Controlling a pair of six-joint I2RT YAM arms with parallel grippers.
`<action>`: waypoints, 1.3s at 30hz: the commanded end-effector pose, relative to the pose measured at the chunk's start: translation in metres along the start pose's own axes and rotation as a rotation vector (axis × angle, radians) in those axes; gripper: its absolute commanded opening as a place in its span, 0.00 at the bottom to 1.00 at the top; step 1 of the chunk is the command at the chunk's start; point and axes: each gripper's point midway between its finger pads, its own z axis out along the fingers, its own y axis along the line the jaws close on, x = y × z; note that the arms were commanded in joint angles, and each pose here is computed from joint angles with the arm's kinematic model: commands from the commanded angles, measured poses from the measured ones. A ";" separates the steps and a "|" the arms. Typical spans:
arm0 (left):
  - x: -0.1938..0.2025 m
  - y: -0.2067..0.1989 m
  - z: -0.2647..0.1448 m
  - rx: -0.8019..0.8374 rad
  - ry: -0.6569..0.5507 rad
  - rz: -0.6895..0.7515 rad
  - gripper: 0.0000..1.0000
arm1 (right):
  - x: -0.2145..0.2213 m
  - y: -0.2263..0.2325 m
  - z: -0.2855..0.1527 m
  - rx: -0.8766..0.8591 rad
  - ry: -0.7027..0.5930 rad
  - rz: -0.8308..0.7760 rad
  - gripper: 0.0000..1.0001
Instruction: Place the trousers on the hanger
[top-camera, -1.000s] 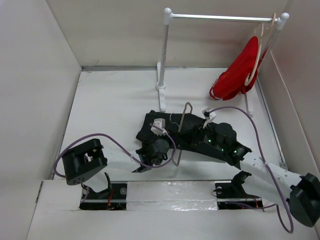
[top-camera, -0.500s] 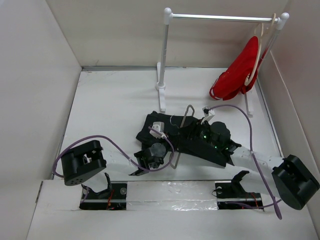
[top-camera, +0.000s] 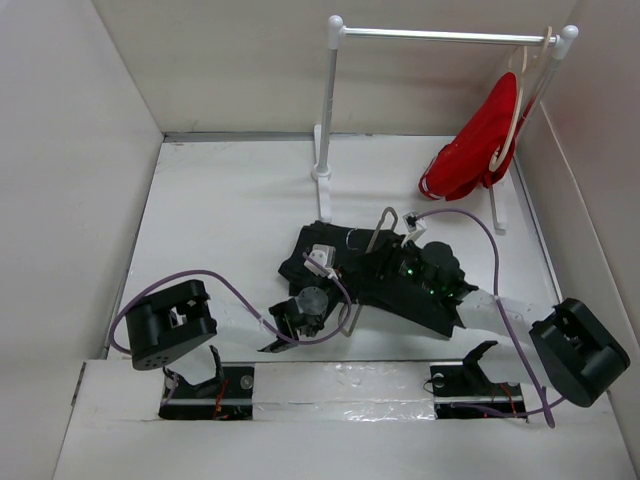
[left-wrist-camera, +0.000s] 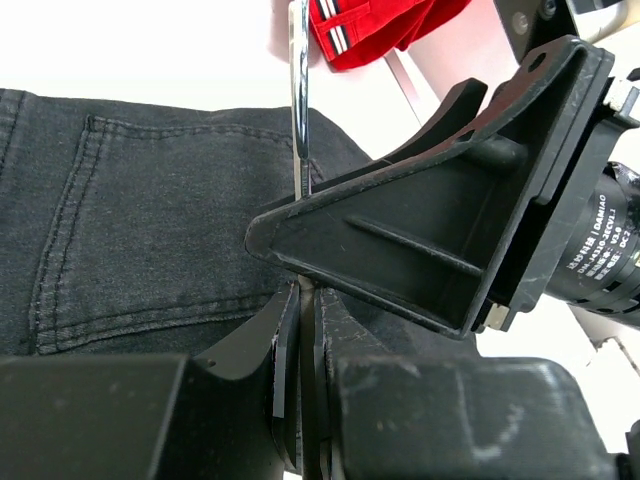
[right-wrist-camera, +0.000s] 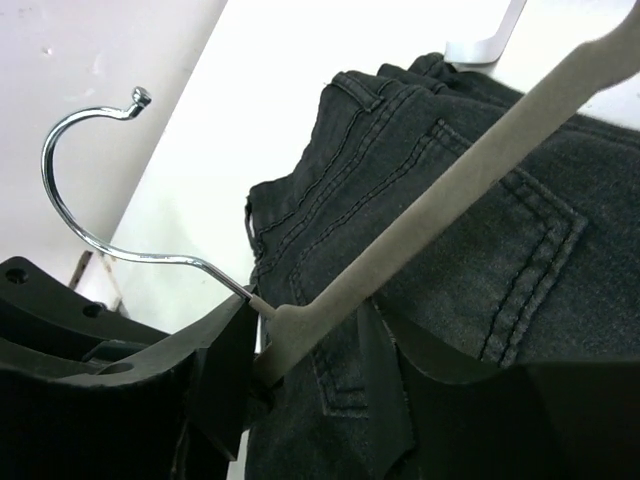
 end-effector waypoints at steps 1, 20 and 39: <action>-0.038 -0.041 0.004 0.127 -0.114 -0.060 0.00 | -0.021 0.030 0.001 -0.133 -0.065 0.002 0.42; -0.103 -0.061 -0.018 0.132 -0.168 0.007 0.43 | -0.145 0.088 -0.008 -0.235 -0.333 0.015 0.00; -0.174 -0.021 -0.088 0.051 -0.289 -0.143 0.50 | -0.264 0.140 0.006 -0.360 -0.507 0.033 0.00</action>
